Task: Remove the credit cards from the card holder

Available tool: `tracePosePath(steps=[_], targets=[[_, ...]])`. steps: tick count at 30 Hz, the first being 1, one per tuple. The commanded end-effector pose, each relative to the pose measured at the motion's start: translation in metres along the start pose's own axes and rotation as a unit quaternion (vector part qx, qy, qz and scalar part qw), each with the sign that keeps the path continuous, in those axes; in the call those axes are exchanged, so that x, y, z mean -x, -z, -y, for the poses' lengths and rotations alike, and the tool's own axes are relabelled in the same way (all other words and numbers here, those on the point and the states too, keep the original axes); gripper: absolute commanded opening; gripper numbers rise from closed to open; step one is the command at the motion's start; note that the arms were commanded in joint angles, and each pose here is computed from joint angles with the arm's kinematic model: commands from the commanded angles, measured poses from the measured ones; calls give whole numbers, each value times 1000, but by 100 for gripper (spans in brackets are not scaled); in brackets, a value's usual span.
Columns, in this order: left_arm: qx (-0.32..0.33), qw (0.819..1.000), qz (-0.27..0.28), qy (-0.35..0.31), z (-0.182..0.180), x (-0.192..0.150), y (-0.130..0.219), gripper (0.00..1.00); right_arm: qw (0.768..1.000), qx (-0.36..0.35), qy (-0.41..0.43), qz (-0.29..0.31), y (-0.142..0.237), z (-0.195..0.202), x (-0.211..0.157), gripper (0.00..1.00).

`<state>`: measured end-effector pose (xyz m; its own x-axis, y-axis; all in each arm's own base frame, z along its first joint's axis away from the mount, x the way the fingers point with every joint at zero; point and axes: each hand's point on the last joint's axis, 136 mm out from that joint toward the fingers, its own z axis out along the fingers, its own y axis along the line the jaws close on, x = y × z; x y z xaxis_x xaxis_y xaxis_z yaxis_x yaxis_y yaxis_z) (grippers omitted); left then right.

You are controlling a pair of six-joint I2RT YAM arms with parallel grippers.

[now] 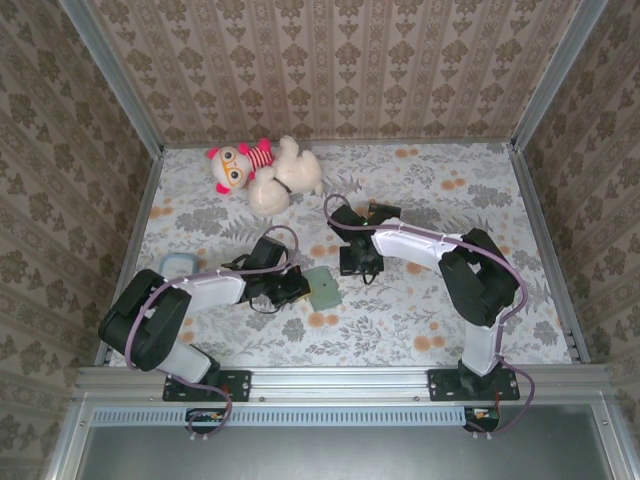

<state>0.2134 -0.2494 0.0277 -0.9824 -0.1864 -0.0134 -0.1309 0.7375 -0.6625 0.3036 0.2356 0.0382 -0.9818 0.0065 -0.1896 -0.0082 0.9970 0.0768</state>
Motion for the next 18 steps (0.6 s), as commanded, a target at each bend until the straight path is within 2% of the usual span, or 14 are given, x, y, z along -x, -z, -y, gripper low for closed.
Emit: tracePosePath(steps=[1,3,6,14,18], targets=[[56,998,-19,11,-30,-12,1,0,998,50,35,-4,10,-18,-8,48],[53,998,-19,7,-28,-11,1,0,993,104,65,-3,19,-40,-9,49],[46,999,-18,4,-24,-9,0,0,986,140,94,-8,27,-60,-14,49],[27,999,-17,-2,-17,-8,0,0,985,118,123,-30,14,-73,-24,44],[20,1000,-18,-5,-14,-8,0,0,984,117,132,-36,10,-77,-27,50]])
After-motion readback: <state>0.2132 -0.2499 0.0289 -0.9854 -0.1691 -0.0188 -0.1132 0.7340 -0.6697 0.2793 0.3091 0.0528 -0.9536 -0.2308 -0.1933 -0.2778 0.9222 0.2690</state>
